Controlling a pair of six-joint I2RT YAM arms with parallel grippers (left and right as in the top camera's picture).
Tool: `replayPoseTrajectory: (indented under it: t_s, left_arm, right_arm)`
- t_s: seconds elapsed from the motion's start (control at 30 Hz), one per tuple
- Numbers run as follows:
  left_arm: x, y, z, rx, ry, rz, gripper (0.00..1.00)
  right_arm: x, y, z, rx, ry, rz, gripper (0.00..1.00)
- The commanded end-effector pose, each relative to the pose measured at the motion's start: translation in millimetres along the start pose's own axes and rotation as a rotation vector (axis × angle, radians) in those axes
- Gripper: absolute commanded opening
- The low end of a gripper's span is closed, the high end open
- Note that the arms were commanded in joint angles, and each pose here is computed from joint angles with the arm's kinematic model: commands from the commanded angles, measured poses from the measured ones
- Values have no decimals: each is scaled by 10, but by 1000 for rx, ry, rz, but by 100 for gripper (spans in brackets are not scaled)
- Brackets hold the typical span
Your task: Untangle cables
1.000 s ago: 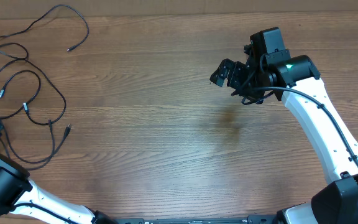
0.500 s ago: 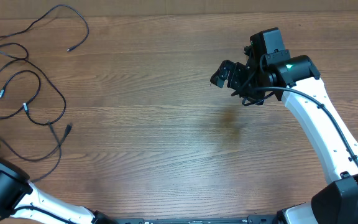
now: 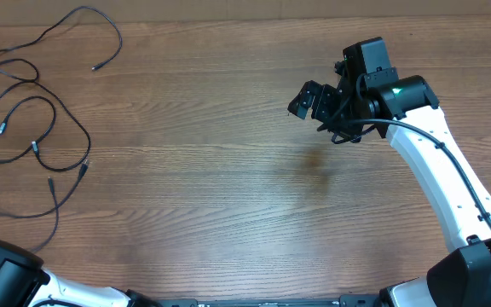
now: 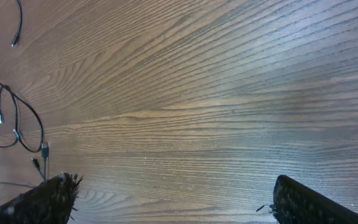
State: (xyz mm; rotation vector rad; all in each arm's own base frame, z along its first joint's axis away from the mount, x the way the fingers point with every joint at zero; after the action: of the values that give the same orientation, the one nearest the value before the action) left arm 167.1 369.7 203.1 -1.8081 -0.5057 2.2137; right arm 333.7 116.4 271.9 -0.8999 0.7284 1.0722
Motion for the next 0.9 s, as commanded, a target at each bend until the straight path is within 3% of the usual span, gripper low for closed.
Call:
replayPoseTrajectory:
  t_s: [0.0, 0.07, 0.1, 0.3, 0.37, 0.5, 0.53, 0.63, 0.73, 0.87]
  left_arm:
    - [102, 26, -136, 3, 52, 39, 60]
    - [92, 22, -160, 16, 60, 31, 93]
    - [79, 14, -170, 25, 67, 27, 100]
    - [-201, -52, -295, 67, 156, 3, 100]
    - [-386, -53, -426, 113, 270, 2, 90]
    - [-695, 131, -792, 251, 570, 73, 87]
    - [-727, 214, -867, 289, 591, 89, 80]
    - [-657, 488, -1004, 383, 484, 102, 55]
    - [-524, 769, -1092, 451, 385, 118, 6]
    - [-396, 1061, -1151, 465, 356, 173, 4]
  right_arm:
    - [-19, -2, 8, -5, 5, -10, 100]
    - [-19, -1, 8, -5, 5, -9, 100]
    - [-19, -1, 8, -5, 5, -9, 100]
    - [-19, 3, 6, -4, 6, -7, 100]
    - [-19, 3, 6, -4, 6, -7, 100]
    - [-19, 7, 4, -3, 8, -4, 100]
    - [-19, 7, 4, -3, 8, -4, 100]
    - [-19, 7, 4, -3, 8, -4, 100]
    - [-19, 19, -3, -1, 12, 4, 100]
    - [-18, 20, -4, 0, 13, 5, 100]
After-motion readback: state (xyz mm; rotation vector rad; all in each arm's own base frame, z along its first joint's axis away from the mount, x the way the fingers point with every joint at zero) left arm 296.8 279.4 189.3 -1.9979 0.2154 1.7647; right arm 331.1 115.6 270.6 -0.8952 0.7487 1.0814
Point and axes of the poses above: each gripper's point midway between its finger pads, its own x axis out along the fingers, its own z axis along the line the jaws close on, y = z × x, the point moved 10 cm from there along -x, back along the fingers, and after that the axes turned 7 degrees about -x, right-handed, at the moved point
